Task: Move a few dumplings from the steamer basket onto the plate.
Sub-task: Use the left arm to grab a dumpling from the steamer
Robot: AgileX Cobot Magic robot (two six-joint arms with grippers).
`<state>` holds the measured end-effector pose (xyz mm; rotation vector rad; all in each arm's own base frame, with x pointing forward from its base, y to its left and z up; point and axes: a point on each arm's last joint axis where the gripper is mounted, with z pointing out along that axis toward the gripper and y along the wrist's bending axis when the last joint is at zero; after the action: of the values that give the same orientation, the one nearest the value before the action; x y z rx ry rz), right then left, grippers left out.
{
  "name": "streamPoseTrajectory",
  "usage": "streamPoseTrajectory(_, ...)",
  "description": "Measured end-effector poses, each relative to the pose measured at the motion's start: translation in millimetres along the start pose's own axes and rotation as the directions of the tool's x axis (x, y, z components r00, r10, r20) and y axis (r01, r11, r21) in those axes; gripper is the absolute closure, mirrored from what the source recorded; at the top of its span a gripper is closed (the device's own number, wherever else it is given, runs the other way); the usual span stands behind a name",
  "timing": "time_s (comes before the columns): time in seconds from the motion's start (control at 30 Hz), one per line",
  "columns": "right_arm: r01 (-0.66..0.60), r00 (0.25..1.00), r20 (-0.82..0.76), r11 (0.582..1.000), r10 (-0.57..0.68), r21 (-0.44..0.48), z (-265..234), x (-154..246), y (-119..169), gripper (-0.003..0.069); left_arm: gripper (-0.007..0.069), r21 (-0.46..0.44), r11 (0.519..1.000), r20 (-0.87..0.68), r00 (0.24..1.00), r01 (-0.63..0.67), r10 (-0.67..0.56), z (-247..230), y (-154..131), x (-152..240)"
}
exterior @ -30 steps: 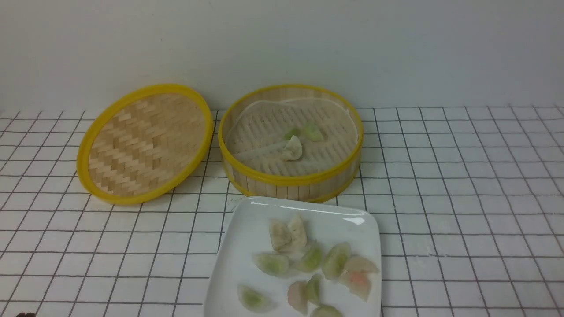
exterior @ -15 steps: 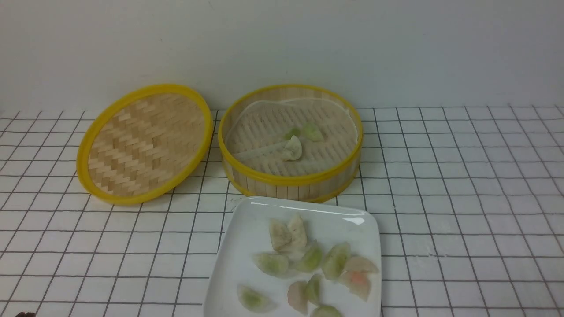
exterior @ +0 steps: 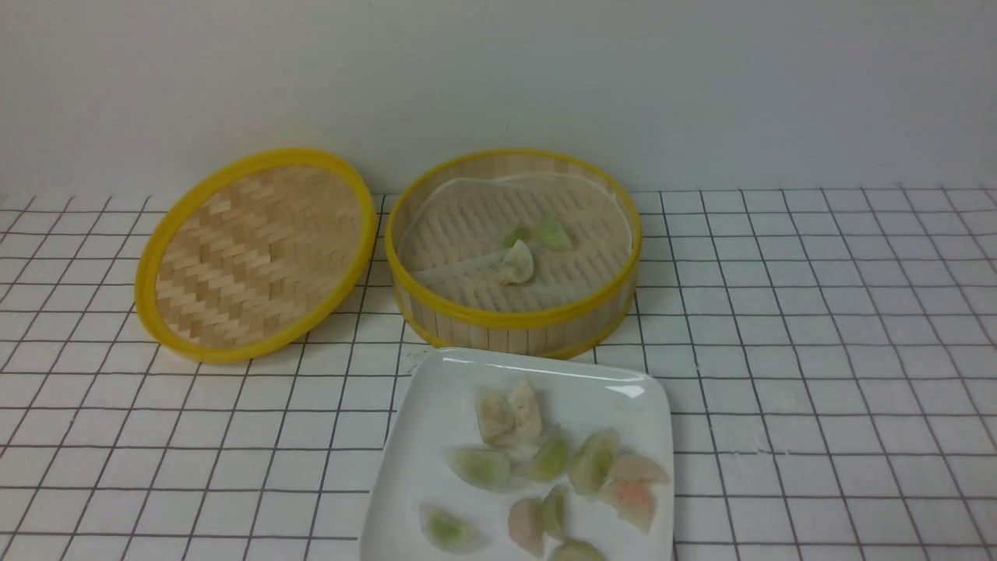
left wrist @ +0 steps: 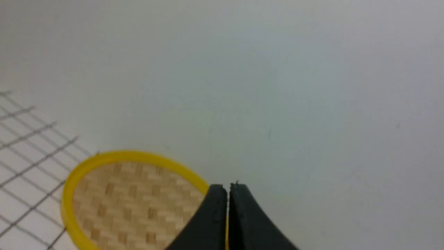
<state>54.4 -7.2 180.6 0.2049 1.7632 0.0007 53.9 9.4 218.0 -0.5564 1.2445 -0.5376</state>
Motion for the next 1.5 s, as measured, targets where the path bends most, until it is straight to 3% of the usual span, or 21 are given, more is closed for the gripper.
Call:
streamPoseTrajectory(0.27,0.0,1.0,0.0,1.0,0.0,0.0,0.0,0.0,0.0,0.0673,0.0631,0.079,0.993,0.203,0.974,0.086,-0.101,-1.6,-12.8,-27.5)
streamPoseTrajectory(0.43,0.0,1.0,0.0,1.0,0.0,0.0,0.0,0.0,0.0,0.0673,0.0631,0.161,0.983,0.157,0.985,-0.094,0.068,9.4,-69.4,-73.1)
streamPoseTrajectory(0.5,0.0,1.0,0.0,1.0,0.0,0.0,0.0,0.0,0.0,0.0673,0.0631,0.136,0.976,-0.011,0.985,-0.172,0.175,26.4,-95.9,-89.3)
streamPoseTrajectory(0.57,0.0,1.0,0.0,1.0,0.0,0.0,0.0,0.0,0.0,0.0673,0.0631,0.074,0.963,-0.293,0.918,-0.258,0.268,51.5,-112.1,-93.3)
streamPoseTrajectory(0.6,0.0,1.0,0.0,1.0,0.0,0.0,0.0,0.0,0.0,0.0673,0.0631,0.053,0.95,-0.447,0.843,-0.309,0.299,65.1,-118.8,-94.3)
streamPoseTrajectory(0.7,0.0,1.0,0.0,1.0,0.0,0.0,0.0,0.0,0.0,0.0673,0.0631,0.079,0.901,-0.829,0.473,-0.427,0.297,107.2,-127.9,-85.6)
streamPoseTrajectory(0.77,0.0,1.0,0.0,1.0,0.0,0.0,0.0,0.0,0.0,0.0673,0.0631,0.103,0.894,-0.897,0.348,-0.435,0.273,128.5,-127.2,-77.8)
streamPoseTrajectory(0.8,0.0,1.0,0.0,1.0,0.0,0.0,0.0,0.0,0.0,0.0673,0.0631,0.14,0.896,-0.941,0.224,-0.422,0.253,153.7,-124.9,-65.8)
streamPoseTrajectory(0.83,0.0,1.0,0.0,1.0,0.0,0.0,0.0,0.0,0.0,0.0673,0.0631,0.161,0.902,-0.956,0.163,-0.401,0.243,172.6,-122.3,-55.7)
streamPoseTrajectory(0.97,0.0,1.0,0.0,1.0,0.0,0.0,0.0,0.0,0.0,0.0673,0.0631,0.259,0.9,-0.962,-0.015,-0.351,0.271,237.5,-118.2,-6.5)
streamPoseTrajectory(1.13,0.0,1.0,0.0,1.0,0.0,0.0,0.0,0.0,0.0,0.0673,0.0631,0.421,0.827,-0.906,-0.137,-0.372,0.4,288.4,-142.6,49.2)
streamPoseTrajectory(1.2,0.0,1.0,0.0,1.0,0.0,0.0,0.0,0.0,0.0,0.0673,0.0631,0.478,0.79,-0.876,-0.151,-0.383,0.457,306.7,-156.2,68.1)
streamPoseTrajectory(1.5,0.0,1.0,0.0,1.0,0.0,0.0,0.0,0.0,0.0,0.0673,0.0631,0.594,0.728,-0.796,-0.116,-0.344,0.595,361.8,-188.7,130.9)
